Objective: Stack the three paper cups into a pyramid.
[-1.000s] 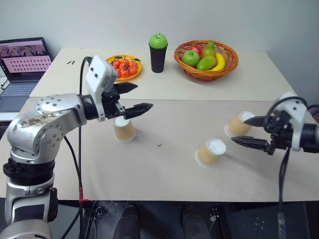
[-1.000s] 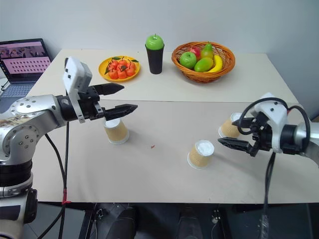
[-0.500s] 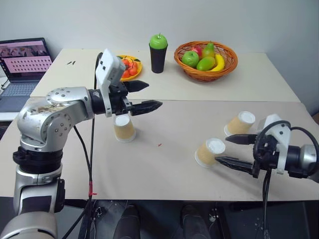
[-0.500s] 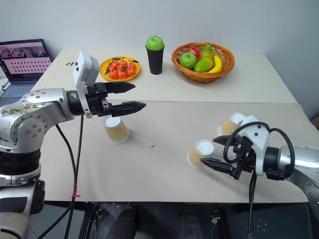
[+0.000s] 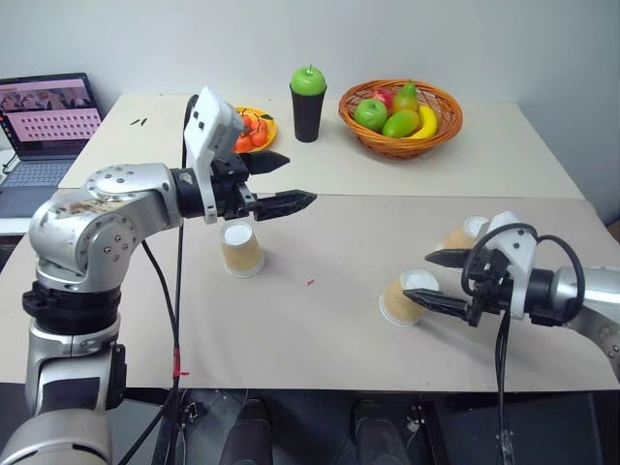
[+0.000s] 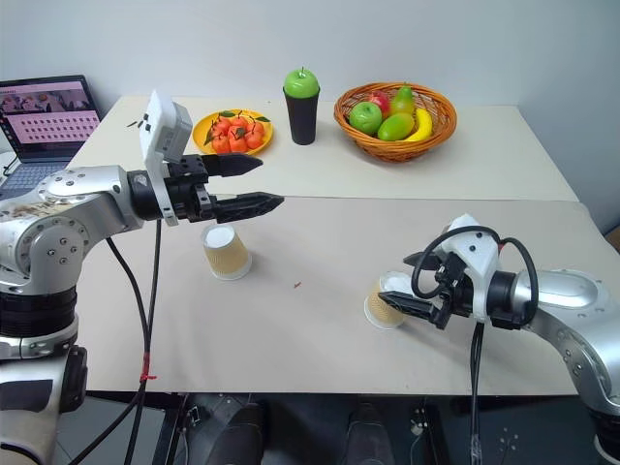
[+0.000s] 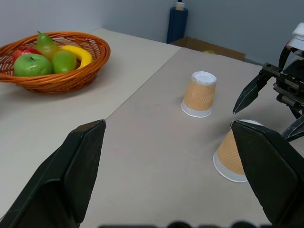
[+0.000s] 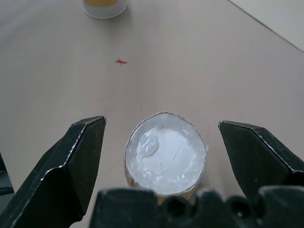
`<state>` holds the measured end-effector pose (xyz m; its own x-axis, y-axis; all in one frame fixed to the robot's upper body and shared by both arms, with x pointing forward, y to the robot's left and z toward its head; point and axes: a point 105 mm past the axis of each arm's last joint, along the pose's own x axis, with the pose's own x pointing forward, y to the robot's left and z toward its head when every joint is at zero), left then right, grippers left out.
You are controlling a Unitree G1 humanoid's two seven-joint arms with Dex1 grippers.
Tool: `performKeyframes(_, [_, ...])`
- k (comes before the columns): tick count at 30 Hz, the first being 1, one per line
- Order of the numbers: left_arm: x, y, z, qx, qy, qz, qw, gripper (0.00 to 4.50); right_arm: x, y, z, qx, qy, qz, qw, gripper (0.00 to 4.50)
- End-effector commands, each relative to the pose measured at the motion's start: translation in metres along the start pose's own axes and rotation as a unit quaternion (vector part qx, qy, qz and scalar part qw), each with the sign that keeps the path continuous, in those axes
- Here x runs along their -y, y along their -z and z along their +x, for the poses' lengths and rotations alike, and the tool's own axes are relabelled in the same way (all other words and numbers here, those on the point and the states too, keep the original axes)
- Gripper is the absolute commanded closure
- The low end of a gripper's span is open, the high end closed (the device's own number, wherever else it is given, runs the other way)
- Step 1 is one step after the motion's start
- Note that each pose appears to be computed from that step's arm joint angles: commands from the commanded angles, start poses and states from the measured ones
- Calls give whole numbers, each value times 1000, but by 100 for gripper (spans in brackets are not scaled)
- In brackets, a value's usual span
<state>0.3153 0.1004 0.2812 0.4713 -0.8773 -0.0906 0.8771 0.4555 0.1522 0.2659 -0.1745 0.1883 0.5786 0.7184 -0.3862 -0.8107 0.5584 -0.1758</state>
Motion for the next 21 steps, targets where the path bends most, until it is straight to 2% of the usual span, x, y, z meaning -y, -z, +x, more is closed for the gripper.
performKeyframes(1, [3, -15, -6, 18, -7, 26, 999, 0, 2, -9, 1, 18, 5, -21, 1000, 4])
performKeyframes(15, [1, -18, -6, 15, -12, 34, 999, 0, -1, 4, 13, 13, -1, -13, 1000, 4])
performKeyframes(21, [3, -14, -12, -14, 3, 49, 999, 0, 2, 12, 15, 1, 0, -14, 1000, 4])
